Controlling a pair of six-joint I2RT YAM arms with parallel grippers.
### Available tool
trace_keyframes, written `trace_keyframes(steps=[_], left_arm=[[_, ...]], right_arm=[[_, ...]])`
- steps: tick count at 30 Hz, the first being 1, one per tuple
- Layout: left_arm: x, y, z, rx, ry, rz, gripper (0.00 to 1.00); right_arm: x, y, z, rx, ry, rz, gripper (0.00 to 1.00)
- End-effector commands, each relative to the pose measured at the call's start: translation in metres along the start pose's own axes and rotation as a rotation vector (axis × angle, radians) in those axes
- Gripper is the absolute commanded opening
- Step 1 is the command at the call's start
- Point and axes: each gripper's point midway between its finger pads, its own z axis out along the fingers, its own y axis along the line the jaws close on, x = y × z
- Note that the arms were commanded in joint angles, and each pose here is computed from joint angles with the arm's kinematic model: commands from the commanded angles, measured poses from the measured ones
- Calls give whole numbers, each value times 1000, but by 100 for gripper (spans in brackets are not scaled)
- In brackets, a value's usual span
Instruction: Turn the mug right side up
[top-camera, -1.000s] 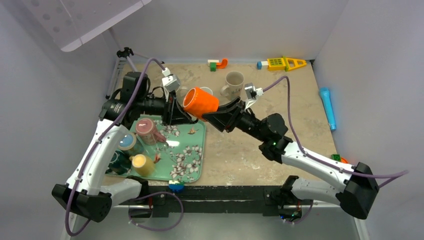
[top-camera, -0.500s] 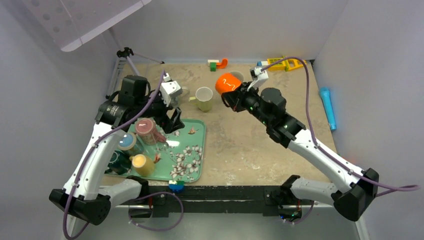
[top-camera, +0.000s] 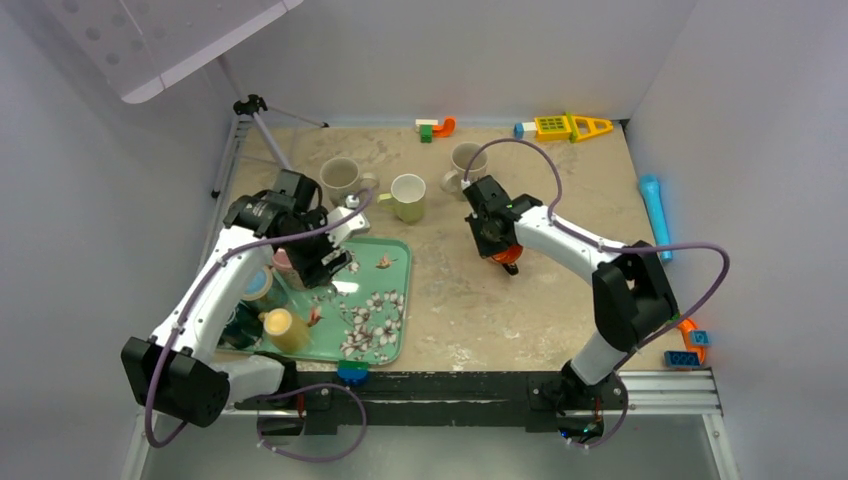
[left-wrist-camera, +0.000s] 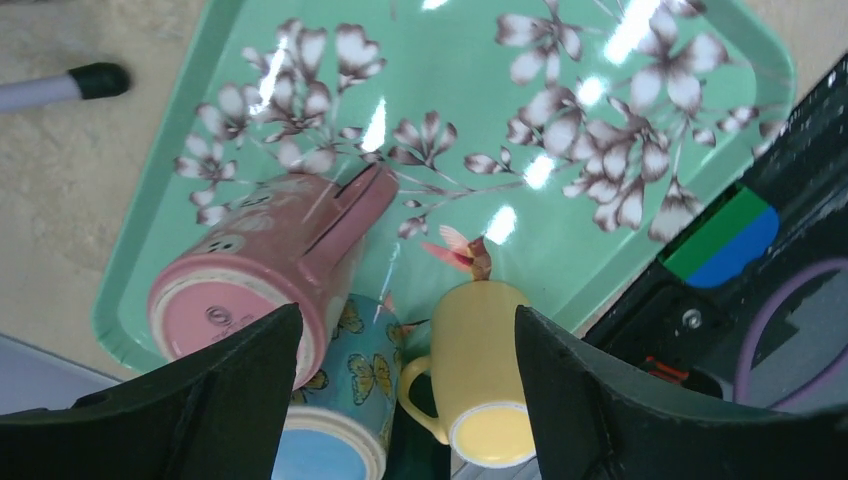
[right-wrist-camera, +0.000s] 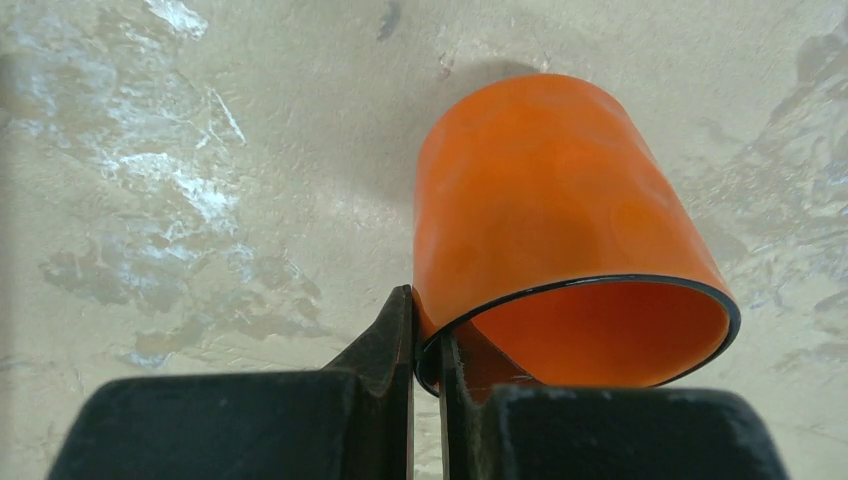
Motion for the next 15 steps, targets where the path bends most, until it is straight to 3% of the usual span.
trace_keyframes(steps=[1,5,8,10,15], left_arm=[[11,-18,8,98,31,223,82],[24,-4,27,87,96,371,88],[30,9,42,68,139,489,91],[31,18,49,54,163,553,92],[25,41,67,4,206,648,93]], right_arm=[[-44,-8,-18,17,-98,-37,0],[-43,-6,-3,1,-57,-54,0],[-49,-5,-3,3,-56,-62,26],[-57,-5,-7,2,-75,-65,38],[-78,-8,-21,17,-124,-64,48]])
